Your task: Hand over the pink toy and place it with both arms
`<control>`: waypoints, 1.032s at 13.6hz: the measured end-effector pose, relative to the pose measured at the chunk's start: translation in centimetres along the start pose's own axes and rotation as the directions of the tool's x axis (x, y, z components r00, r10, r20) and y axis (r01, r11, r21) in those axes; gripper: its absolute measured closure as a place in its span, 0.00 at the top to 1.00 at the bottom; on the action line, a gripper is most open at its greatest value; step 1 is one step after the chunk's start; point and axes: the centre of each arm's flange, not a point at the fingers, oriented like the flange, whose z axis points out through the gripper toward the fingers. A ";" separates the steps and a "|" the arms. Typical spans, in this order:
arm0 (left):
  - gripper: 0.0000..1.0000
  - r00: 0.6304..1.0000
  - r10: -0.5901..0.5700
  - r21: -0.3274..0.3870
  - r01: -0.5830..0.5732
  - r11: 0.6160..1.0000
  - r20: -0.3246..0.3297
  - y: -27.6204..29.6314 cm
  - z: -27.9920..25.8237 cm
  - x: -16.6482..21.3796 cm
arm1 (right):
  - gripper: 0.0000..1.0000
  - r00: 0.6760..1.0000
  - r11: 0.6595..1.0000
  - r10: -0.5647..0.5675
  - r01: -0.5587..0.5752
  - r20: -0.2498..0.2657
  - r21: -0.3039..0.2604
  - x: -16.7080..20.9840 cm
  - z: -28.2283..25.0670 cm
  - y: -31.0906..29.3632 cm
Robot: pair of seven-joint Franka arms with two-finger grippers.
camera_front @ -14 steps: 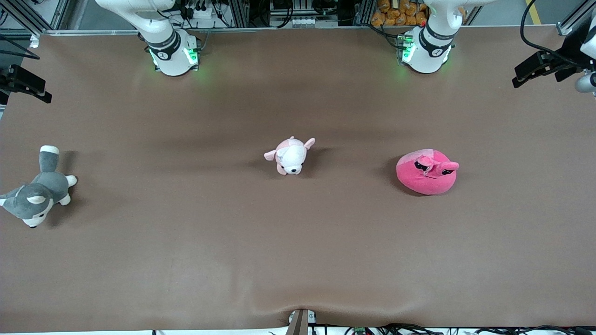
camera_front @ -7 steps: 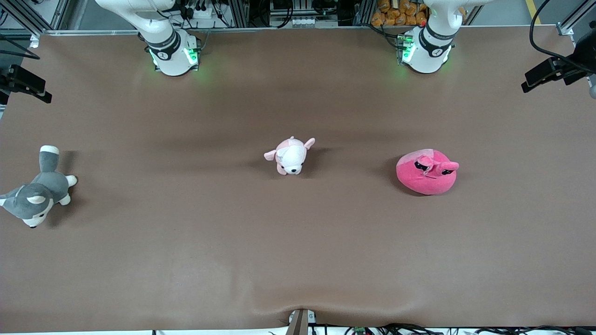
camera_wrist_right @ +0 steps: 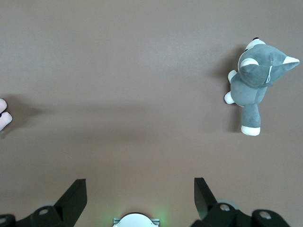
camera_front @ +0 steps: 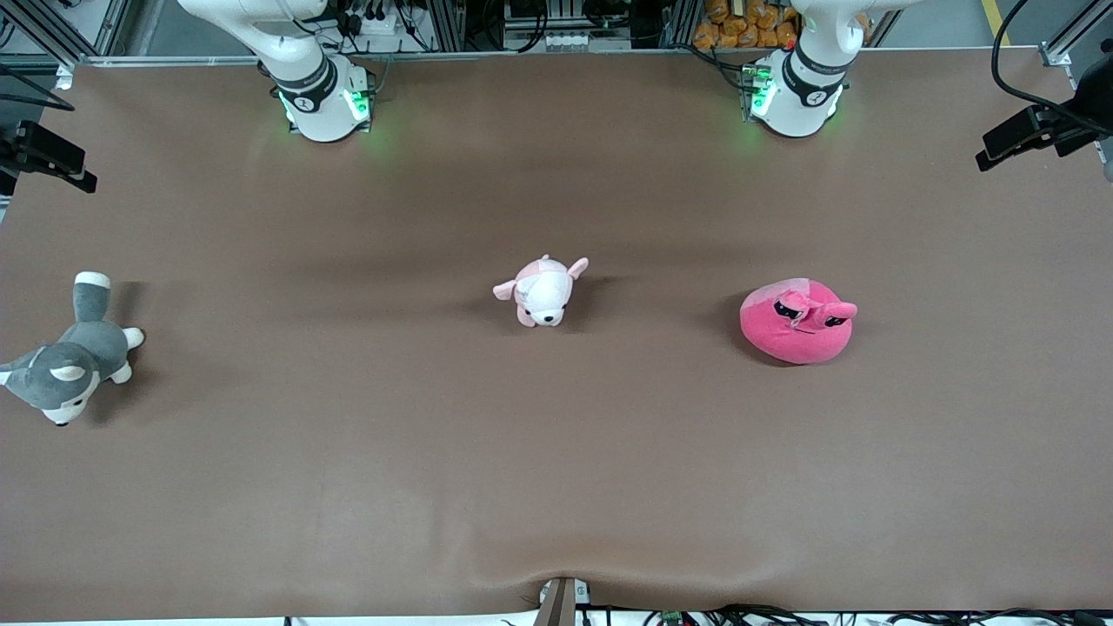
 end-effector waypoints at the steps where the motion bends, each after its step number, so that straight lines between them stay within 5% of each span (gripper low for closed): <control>1: 1.00 1.000 -0.002 0.001 0.002 1.000 0.006 -0.1 0.1 0.0 | 1.00 1.000 1.000 0.000 0.000 0.000 0.000 0.0 0.0 0.0; 14: 1.00 1.000 -0.017 0.003 0.017 1.000 0.026 -0.3 0.8 0.6 | 1.00 1.000 1.000 0.000 0.000 0.000 0.000 0.0 0.0 0.0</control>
